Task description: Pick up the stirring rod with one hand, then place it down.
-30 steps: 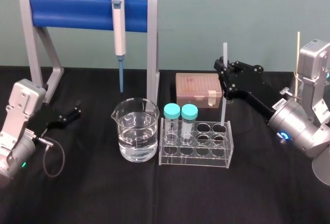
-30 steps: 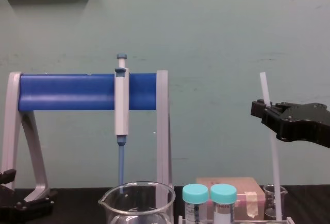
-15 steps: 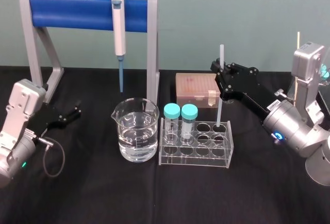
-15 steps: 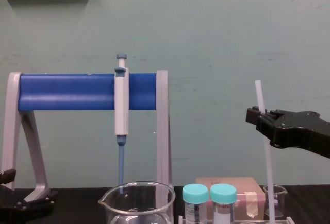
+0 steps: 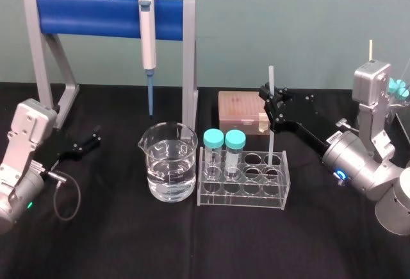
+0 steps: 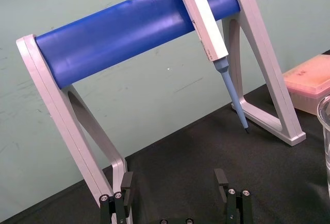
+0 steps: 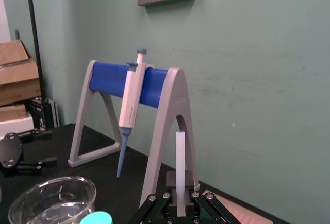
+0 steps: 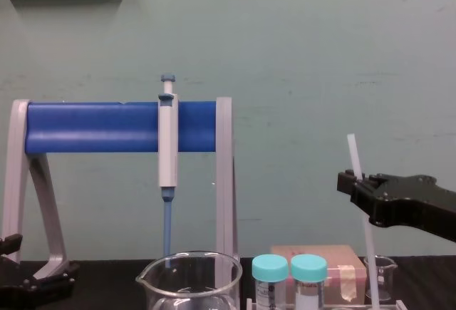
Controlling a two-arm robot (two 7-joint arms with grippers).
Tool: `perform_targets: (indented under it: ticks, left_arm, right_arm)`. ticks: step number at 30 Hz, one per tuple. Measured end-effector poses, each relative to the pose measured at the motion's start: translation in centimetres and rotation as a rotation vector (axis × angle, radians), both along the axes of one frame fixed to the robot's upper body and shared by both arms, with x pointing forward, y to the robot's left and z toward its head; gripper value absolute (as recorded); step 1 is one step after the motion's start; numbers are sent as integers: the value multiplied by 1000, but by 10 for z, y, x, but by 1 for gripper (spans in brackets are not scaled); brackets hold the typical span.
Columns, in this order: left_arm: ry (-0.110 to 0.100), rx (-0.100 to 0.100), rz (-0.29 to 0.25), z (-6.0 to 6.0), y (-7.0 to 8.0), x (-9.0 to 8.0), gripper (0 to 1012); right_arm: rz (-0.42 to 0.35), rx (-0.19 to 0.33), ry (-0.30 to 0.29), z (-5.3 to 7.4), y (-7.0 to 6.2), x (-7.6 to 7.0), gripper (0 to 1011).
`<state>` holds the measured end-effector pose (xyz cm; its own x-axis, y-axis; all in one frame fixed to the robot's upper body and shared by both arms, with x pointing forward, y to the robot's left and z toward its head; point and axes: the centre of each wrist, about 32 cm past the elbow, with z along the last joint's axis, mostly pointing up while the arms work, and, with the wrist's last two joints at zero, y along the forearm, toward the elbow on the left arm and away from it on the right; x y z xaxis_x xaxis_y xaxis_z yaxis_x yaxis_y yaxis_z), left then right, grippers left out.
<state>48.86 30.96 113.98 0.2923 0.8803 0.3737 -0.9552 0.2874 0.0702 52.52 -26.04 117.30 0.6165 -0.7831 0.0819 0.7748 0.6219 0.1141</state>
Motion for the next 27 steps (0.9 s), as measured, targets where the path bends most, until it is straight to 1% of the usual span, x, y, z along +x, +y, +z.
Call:
perform_targets:
  ticks: [3, 12, 27]
  left_arm:
    - [0, 0, 0, 0, 0, 0, 1000]
    - [0, 0, 0, 0, 0, 0, 1001]
    - [0, 0, 0, 0, 0, 0, 1001]
  right_arm:
    - [-5, -2, 17, -3, 1, 0, 75]
    - [-11, 4, 44, -7, 1, 0, 75]
    - [-6, 9, 70, -11, 4, -1, 75]
